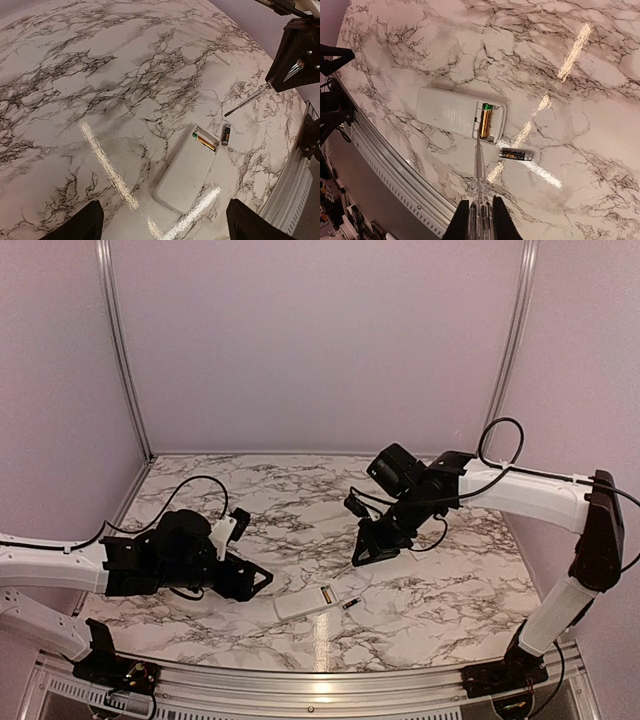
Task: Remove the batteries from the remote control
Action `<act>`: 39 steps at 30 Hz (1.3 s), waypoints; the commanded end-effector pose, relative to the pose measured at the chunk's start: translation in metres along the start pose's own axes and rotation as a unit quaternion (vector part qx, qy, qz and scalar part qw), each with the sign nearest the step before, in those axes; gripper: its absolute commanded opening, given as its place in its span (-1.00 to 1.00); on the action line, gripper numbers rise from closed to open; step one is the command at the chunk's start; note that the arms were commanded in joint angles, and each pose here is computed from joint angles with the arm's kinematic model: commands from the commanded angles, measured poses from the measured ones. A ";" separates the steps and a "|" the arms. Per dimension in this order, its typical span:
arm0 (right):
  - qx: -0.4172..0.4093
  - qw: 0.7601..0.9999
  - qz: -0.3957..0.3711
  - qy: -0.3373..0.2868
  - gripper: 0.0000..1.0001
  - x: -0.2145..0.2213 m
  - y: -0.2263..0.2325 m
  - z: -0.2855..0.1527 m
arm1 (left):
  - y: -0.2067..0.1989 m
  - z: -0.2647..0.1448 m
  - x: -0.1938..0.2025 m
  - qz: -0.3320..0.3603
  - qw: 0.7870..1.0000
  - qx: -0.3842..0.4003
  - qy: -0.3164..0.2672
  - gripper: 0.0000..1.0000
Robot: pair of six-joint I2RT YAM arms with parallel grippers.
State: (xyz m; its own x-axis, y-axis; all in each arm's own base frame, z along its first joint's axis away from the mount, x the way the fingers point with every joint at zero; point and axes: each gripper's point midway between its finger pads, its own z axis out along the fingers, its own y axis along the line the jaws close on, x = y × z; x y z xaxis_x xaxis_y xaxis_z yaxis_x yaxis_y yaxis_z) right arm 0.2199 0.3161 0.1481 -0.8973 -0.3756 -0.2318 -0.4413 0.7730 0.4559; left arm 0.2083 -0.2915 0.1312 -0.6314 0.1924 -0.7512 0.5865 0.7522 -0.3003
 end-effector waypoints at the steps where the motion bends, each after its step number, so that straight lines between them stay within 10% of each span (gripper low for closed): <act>1: -0.026 0.999 -0.034 0.004 -1.00 0.000 -0.003 0.015 | -0.024 -0.007 0.026 -0.059 0.994 0.086 0.040 0.68; 39: -0.061 0.996 -0.032 0.048 -1.00 0.017 -0.029 0.060 | -0.037 0.082 0.057 -0.112 0.976 0.085 0.166 0.43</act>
State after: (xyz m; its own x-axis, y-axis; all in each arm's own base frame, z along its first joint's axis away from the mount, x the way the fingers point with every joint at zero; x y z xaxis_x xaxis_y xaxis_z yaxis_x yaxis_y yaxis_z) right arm 0.2157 0.3164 0.0796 -0.8553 -0.4853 -0.1817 -0.5005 0.6828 0.5322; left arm 0.1820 -0.3560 0.0545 -0.8774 0.2425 -0.4139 0.4584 0.6780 -0.5745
